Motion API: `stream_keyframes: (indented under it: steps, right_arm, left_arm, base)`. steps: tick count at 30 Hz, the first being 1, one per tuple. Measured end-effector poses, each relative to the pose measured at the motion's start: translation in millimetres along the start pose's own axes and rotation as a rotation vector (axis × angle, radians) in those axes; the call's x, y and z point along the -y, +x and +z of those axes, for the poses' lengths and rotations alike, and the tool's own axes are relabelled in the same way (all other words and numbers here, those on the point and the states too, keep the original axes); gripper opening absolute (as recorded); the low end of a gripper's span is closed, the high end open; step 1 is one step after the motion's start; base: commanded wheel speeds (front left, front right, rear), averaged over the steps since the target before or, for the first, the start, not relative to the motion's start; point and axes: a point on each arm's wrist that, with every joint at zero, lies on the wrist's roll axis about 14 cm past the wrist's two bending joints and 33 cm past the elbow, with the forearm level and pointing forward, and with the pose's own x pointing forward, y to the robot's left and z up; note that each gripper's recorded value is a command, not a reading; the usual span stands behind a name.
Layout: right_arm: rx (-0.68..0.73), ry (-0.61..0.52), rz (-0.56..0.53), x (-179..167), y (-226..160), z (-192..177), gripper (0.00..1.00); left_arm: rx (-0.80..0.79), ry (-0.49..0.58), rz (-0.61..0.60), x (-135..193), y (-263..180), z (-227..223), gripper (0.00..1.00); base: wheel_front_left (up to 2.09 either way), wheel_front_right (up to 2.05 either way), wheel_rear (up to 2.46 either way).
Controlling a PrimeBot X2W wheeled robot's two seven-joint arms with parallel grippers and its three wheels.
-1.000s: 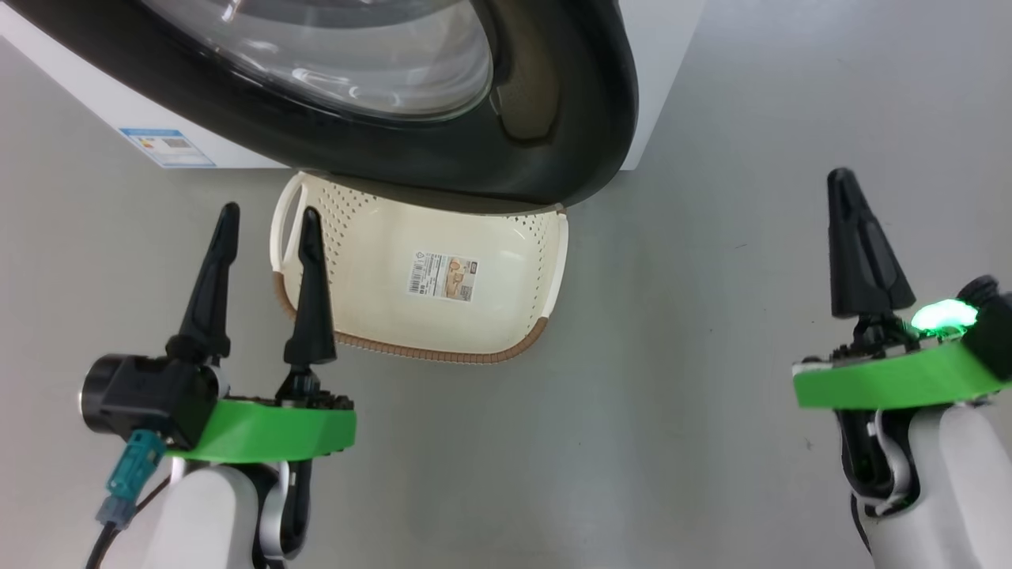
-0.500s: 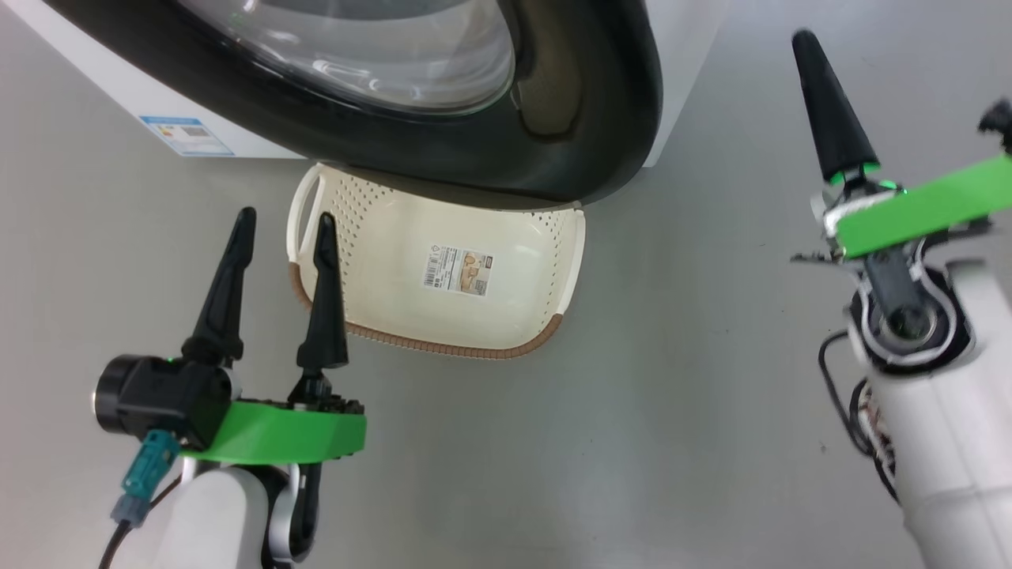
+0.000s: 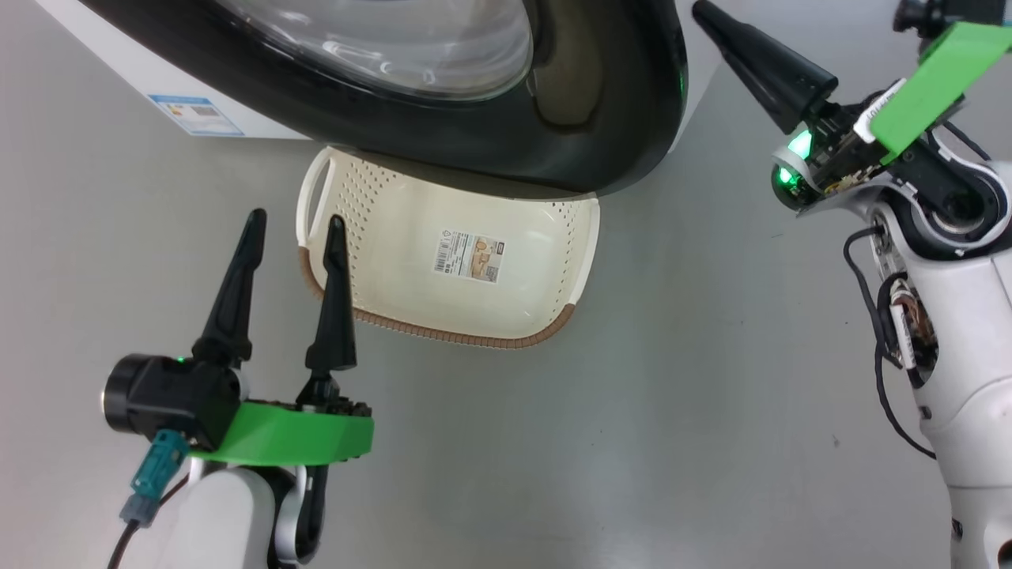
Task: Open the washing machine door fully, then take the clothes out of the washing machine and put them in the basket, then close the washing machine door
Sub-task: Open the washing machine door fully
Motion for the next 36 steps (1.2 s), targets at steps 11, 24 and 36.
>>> stream_keyframes:
  steps: [11,24,36]
  right_arm:
    - [-0.193,0.04,0.039,-9.0,20.3,-19.3,0.0]
    - [-0.332,0.005,0.064,-20.1,24.3,-51.1,0.0]
    - [-0.444,-0.023,0.077,-31.7,16.2,-94.5,0.0]
  left_arm:
    - [-0.025,0.002,0.005,-0.9,0.7,-10.7,1.0]
    - [-0.017,-0.002,0.016,-4.6,-2.0,-5.1,1.0]
    - [0.032,-0.017,0.067,-17.5,-13.2,21.7,1.0]
  base:
    - [0.0,0.0,0.0]
    - [0.0,0.0,0.0]
    - [0.0,0.0,0.0]
